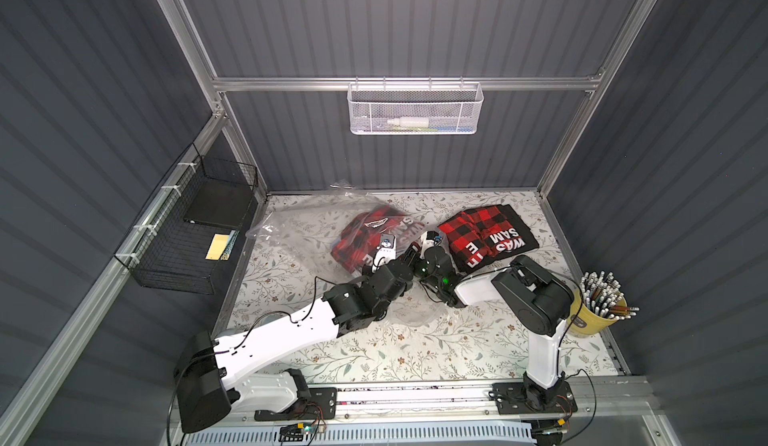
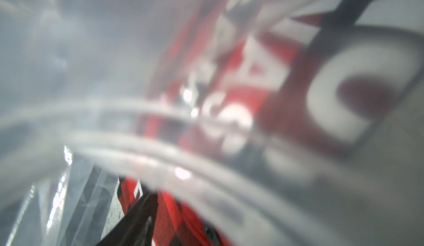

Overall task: Take the shirt out of the vacuum bag
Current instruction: Take out the shirt from the vacuum bag.

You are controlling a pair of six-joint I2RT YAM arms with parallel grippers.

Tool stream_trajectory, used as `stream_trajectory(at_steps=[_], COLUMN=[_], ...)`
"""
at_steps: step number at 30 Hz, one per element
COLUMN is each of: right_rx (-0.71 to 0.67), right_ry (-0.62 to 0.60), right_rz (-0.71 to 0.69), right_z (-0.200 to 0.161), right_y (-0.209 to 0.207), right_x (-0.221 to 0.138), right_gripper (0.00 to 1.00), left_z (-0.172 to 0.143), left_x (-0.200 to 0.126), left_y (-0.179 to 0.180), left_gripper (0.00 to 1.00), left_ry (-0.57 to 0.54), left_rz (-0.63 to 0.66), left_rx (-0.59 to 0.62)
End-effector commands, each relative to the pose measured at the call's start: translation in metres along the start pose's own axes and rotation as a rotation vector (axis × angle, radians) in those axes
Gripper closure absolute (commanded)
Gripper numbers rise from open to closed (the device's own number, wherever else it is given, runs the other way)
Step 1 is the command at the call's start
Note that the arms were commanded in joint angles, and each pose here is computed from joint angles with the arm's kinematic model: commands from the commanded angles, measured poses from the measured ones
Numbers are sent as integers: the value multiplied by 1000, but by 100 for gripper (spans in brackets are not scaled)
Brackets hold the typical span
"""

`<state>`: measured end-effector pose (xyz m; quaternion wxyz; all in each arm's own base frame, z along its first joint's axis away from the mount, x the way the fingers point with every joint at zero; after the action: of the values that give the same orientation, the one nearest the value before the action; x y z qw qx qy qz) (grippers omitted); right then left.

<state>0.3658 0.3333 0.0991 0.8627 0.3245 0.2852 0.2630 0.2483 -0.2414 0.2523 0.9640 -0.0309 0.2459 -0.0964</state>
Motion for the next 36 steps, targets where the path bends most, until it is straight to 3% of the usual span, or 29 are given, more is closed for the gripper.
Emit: stream_trajectory(at_steps=[1, 17, 21, 30, 36], right_rx=[-23, -6, -5, -50, -72], right_ry=[-35, 48, 41, -5, -7], right_rz=[16, 92, 111, 148, 159], right_z=[17, 6, 7, 23, 22], right_y=[7, 14, 18, 37, 43], right_x=[8, 30, 31, 21, 5], right_gripper=[36, 42, 51, 98, 100], left_z=[0, -8, -10, -14, -18], left_x=[-9, -3, -3, 1, 4], left_y=[10, 7, 7, 6, 5], left_gripper=[100, 100, 100, 100, 100], left_ry=[-15, 12, 14, 21, 33], left_rz=[24, 24, 21, 24, 29], left_rx=[-9, 6, 2, 8, 12])
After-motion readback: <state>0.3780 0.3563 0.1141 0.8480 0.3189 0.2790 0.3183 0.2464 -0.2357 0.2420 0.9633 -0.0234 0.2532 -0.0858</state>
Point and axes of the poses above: each gripper's point midway between its finger pads, its own x axis out along the fingers, its own y axis along the line the jaws close on, z = x × y, the point moved 3 cm from there along -x, back along the fingers, and after that the axes turned 4 degrees about -x, right-handed, at the moved point
